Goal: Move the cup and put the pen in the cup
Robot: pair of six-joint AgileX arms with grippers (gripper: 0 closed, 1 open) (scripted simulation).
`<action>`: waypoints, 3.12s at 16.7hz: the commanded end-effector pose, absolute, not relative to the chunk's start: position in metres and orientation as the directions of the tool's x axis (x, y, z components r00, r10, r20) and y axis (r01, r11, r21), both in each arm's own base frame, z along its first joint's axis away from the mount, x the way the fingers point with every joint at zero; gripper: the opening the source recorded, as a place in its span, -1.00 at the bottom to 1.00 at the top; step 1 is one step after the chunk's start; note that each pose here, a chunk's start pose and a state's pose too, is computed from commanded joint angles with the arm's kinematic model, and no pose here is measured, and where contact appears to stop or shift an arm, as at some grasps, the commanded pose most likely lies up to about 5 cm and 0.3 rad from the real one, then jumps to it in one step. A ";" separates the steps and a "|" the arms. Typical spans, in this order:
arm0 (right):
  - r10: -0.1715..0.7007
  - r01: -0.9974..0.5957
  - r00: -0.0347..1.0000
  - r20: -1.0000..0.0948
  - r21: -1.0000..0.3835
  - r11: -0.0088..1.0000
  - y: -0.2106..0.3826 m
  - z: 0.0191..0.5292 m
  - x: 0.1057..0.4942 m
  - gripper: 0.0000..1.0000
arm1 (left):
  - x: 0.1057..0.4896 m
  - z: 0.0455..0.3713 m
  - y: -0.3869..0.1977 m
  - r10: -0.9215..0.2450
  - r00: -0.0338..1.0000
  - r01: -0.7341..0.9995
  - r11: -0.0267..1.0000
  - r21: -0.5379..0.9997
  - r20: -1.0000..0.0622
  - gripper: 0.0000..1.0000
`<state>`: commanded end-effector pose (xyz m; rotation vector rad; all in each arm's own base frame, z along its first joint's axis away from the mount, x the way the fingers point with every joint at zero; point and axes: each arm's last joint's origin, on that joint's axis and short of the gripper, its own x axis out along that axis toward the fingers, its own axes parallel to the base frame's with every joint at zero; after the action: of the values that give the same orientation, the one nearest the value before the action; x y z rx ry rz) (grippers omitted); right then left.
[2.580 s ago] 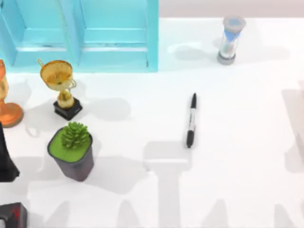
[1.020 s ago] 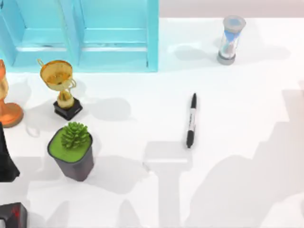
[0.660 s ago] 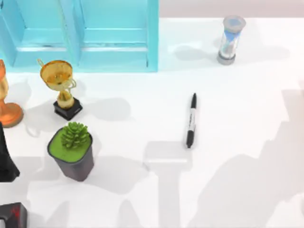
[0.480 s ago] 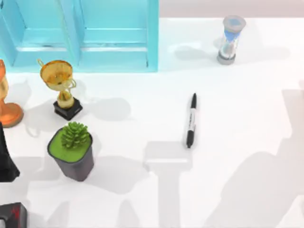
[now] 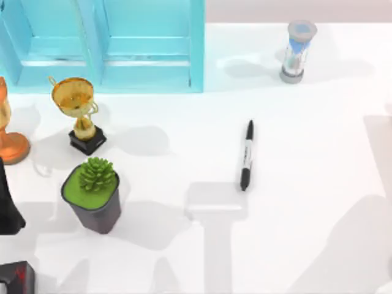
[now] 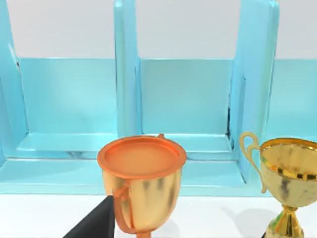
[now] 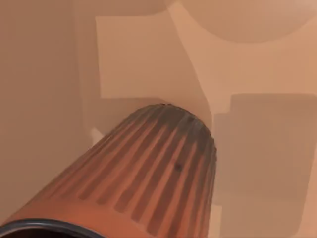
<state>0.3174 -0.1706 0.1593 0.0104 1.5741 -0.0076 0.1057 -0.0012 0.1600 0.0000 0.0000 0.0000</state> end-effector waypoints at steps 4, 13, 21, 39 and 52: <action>0.002 0.011 -0.003 -1.000 0.002 1.000 -0.171 0.159 0.317 0.55 | 0.106 0.160 -0.001 0.000 1.000 0.000 1.000 0.000 0.000 1.00; 0.002 0.011 -0.003 -1.000 0.002 1.000 -0.171 0.159 0.317 -0.81 | 0.106 0.160 -0.001 0.000 1.000 0.000 1.000 0.000 0.000 1.00; 0.002 0.011 -0.003 -1.000 0.002 1.000 -0.171 0.159 0.317 -1.00 | 0.106 0.160 -0.001 0.000 1.000 0.000 1.000 0.000 0.000 1.00; 0.002 0.012 -0.002 -1.000 0.002 1.000 -0.020 0.310 0.319 -1.00 | 0.106 0.160 -0.001 0.000 1.000 0.000 1.000 0.000 0.000 1.00; -0.038 0.010 0.043 -0.998 -0.037 0.999 0.080 0.256 0.355 -1.00 | 0.106 0.160 -0.001 0.000 1.000 0.000 1.000 0.000 0.000 1.00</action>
<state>0.3551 0.0798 0.2560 -0.0224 1.5274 -0.0362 0.1057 -0.0012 0.1600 0.0000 0.0000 0.0000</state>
